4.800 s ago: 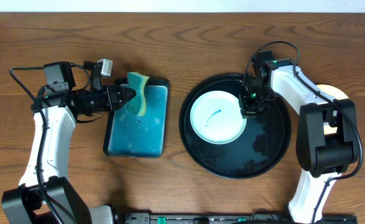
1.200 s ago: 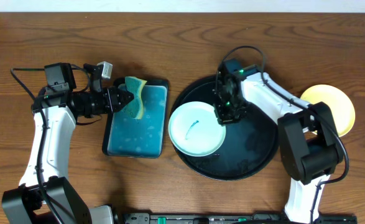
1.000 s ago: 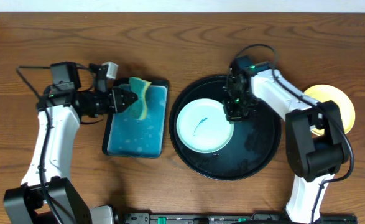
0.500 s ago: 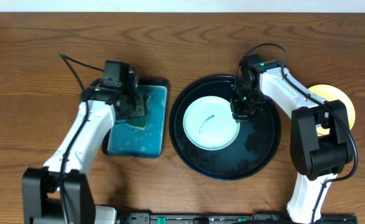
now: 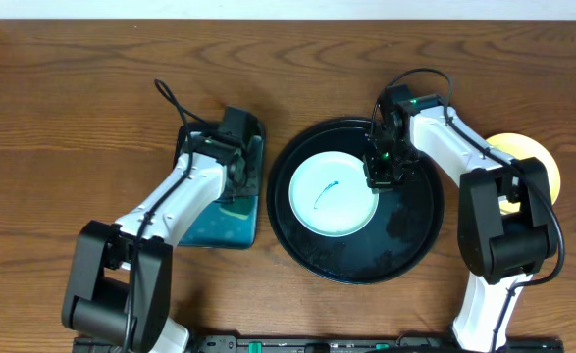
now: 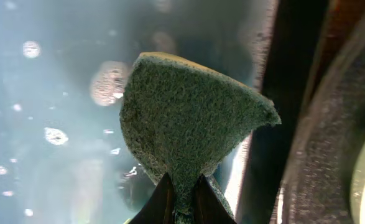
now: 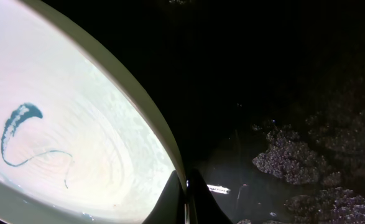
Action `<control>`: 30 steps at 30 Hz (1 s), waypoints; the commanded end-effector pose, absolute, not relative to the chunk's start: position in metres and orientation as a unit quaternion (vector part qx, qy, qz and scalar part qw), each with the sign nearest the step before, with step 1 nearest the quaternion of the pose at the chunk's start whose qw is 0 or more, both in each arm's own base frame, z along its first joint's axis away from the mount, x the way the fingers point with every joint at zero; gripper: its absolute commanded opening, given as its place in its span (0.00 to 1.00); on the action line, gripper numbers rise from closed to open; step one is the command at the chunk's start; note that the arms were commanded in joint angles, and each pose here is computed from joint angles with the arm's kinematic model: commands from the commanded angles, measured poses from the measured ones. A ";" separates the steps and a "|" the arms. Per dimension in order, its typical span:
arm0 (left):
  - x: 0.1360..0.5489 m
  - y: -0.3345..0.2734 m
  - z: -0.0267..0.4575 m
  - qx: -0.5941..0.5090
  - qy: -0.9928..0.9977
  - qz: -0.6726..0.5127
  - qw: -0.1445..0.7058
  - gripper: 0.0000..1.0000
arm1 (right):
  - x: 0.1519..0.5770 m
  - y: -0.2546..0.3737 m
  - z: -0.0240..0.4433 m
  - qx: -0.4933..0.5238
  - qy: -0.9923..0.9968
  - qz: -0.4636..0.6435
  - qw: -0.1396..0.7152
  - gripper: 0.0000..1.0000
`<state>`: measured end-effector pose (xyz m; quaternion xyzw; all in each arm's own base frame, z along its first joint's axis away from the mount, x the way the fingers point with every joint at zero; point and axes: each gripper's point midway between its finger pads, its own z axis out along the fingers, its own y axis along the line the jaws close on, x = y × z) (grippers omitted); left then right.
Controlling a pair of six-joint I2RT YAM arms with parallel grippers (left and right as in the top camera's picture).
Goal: Clean dirty plates on tray and stack at the side
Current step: 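Dip the sponge into the blue tray water with the left gripper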
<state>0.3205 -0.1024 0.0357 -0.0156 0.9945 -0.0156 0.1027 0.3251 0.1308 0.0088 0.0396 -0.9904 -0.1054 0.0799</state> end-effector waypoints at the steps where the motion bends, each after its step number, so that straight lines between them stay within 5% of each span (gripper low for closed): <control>1: 0.319 -0.105 0.033 -0.020 0.994 -0.011 0.103 0.07 | 0.326 0.129 0.013 0.046 -0.991 -0.103 0.072 0.01; 19: 0.324 -0.125 0.041 0.015 0.991 -0.060 0.117 0.07 | 0.326 0.128 0.013 0.045 -0.991 -0.103 0.073 0.01; 30: 0.345 -0.131 0.124 0.016 0.968 -0.096 0.232 0.07 | 0.326 0.129 0.013 0.045 -0.991 -0.103 0.072 0.01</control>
